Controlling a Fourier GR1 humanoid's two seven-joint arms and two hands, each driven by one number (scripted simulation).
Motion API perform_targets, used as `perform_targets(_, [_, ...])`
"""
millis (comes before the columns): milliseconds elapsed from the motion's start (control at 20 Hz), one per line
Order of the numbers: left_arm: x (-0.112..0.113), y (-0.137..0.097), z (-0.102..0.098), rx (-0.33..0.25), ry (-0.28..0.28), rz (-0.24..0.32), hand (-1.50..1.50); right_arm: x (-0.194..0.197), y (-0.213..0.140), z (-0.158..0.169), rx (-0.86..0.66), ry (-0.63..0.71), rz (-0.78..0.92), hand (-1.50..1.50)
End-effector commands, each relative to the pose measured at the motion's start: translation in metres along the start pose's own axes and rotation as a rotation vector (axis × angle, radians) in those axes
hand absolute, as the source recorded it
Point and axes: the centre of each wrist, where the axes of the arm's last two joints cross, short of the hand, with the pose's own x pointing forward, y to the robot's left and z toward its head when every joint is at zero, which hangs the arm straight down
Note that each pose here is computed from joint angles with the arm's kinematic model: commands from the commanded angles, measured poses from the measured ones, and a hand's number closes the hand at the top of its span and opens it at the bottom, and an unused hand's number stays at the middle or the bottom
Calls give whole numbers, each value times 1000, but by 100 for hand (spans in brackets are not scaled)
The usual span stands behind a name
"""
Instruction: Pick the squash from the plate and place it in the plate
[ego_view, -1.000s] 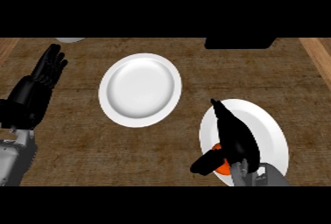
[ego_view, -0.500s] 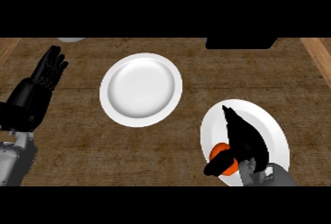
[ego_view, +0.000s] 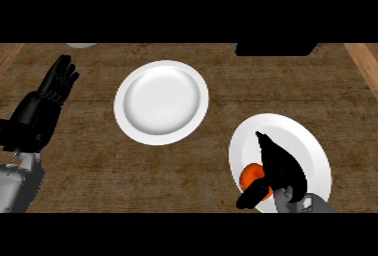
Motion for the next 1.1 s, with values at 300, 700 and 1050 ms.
perform_targets(300, [-8,-1,-5,-16,-12,3,0,-8,29,-17,65,231,81,-150])
perform_targets(700, [1,-1,-2,3,-7,-10,0,-11,38,-15,-165,113,92,150])
perform_targets(1050, [-5,14,2,68,41,-12,0,-63,72,11,-309,449,26,150])
